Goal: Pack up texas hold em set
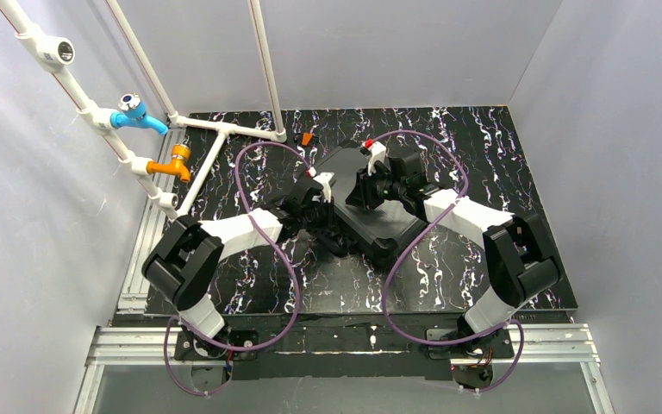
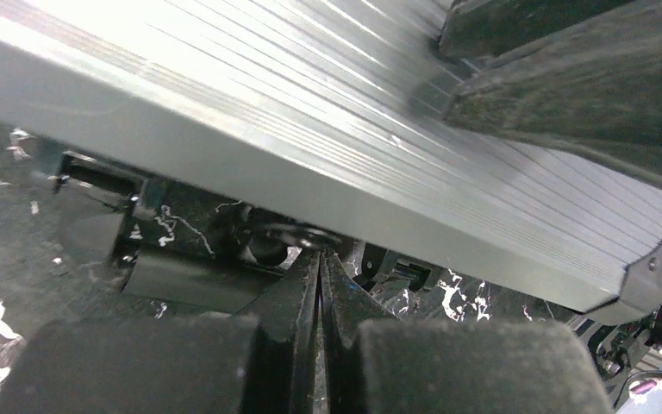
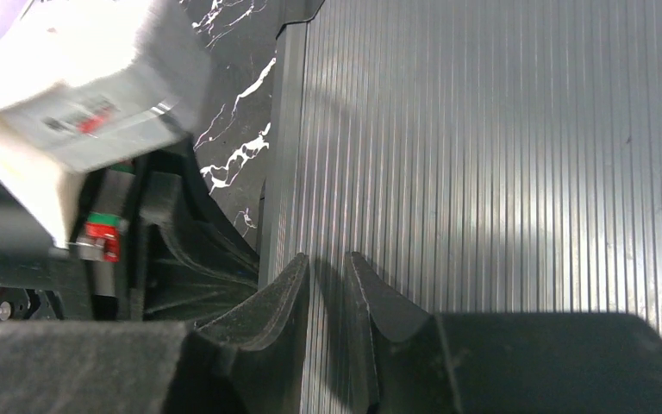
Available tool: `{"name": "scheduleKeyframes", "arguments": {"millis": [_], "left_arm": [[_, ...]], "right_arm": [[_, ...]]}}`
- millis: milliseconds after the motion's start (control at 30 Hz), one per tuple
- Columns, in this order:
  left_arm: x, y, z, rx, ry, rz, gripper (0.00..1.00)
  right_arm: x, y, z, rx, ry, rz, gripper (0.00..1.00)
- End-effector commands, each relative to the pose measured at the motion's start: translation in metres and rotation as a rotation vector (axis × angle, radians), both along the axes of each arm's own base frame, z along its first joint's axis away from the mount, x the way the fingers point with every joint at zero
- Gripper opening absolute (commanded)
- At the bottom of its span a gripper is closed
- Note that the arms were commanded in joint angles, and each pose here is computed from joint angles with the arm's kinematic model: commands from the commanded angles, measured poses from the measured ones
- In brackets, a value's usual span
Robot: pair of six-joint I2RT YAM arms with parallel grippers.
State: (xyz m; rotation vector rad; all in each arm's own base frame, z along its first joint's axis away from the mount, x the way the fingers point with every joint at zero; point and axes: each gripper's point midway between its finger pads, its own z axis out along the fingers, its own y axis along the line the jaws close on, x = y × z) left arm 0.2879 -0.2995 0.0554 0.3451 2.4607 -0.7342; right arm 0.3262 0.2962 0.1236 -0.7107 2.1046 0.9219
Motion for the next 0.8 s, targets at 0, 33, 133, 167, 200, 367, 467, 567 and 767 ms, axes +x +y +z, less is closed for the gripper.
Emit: {"name": "scheduleKeyframes", "arguments": {"millis": [0,33,133,167,200,367,467,567,767], "left_arm": [[0.016,0.012,0.036,-0.032,-0.134,0.062,0.00],[0.015,0.017,0.038,-0.026,-0.137,0.071,0.00],[0.012,0.029,0.043,0.006,-0.143,0.100,0.00],[0.013,0.033,0.044,0.021,-0.149,0.107,0.00],[0.012,0.035,0.045,0.029,-0.155,0.112,0.00],[0.014,0.044,0.046,0.047,-0.169,0.137,0.00],[0.016,0.046,0.039,0.069,-0.149,0.157,0.00],[0.019,0.043,0.030,0.070,-0.122,0.165,0.00],[0.018,0.031,0.020,0.037,-0.075,0.134,0.00]], "right_arm": [[-0.061,-0.037,-0.092,-0.251,0.323,0.000,0.31],[-0.062,-0.036,-0.092,-0.251,0.323,0.000,0.31],[-0.062,-0.034,-0.091,-0.248,0.321,0.001,0.30],[-0.062,-0.034,-0.091,-0.249,0.321,0.002,0.30],[-0.062,-0.033,-0.090,-0.247,0.321,0.002,0.30],[-0.062,-0.030,-0.090,-0.247,0.318,0.005,0.30],[-0.064,-0.030,-0.089,-0.250,0.319,0.007,0.30],[-0.065,-0.031,-0.089,-0.254,0.317,0.007,0.30],[-0.067,-0.033,-0.090,-0.260,0.318,0.005,0.29]]}}
